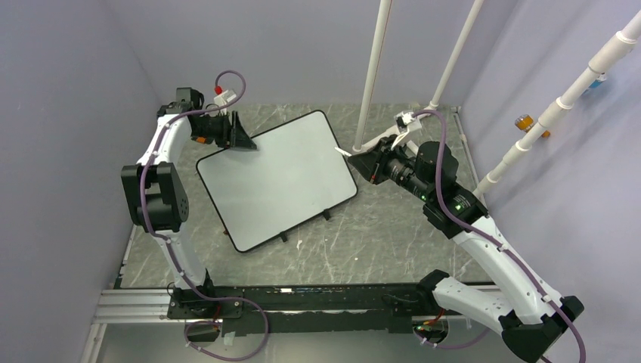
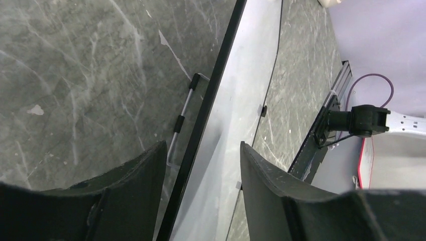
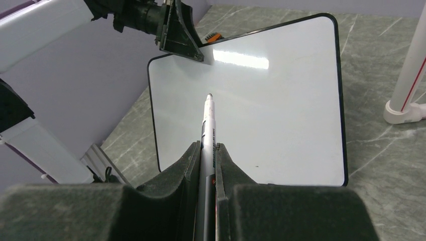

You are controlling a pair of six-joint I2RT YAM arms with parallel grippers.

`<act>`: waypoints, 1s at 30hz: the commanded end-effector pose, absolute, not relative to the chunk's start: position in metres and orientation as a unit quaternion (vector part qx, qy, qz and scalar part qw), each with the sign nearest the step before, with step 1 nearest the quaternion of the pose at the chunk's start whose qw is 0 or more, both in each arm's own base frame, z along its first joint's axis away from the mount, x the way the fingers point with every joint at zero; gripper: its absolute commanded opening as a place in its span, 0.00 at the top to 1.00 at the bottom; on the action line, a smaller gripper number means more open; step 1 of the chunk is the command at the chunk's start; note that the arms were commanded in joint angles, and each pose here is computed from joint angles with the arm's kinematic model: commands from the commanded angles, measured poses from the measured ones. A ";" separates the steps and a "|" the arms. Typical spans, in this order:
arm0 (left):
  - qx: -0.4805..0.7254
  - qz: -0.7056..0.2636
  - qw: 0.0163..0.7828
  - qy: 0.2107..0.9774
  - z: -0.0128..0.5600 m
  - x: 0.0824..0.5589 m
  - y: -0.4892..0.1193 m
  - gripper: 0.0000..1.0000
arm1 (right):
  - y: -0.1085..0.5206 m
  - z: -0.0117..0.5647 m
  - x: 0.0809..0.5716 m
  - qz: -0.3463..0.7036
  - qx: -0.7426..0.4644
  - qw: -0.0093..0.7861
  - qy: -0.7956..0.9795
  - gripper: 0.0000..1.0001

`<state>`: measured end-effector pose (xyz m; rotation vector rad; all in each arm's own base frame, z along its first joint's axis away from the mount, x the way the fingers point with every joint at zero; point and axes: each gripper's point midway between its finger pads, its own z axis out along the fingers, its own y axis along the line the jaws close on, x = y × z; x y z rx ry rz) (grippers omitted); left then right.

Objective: Write a sentence on the whiteboard

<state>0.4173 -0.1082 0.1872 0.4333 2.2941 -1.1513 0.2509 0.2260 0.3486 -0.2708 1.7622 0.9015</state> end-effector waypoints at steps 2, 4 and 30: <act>0.199 -0.467 0.268 0.819 0.200 0.407 -0.124 0.43 | 0.230 0.381 0.247 0.399 -0.128 0.559 0.715 1.00; 0.199 -0.464 0.268 0.821 0.199 0.407 -0.125 0.46 | 0.230 0.383 0.246 0.400 -0.130 0.559 0.715 1.00; 0.294 -0.376 0.326 0.816 0.231 0.365 -0.152 1.00 | 0.229 0.369 0.241 0.406 -0.126 0.550 0.719 1.00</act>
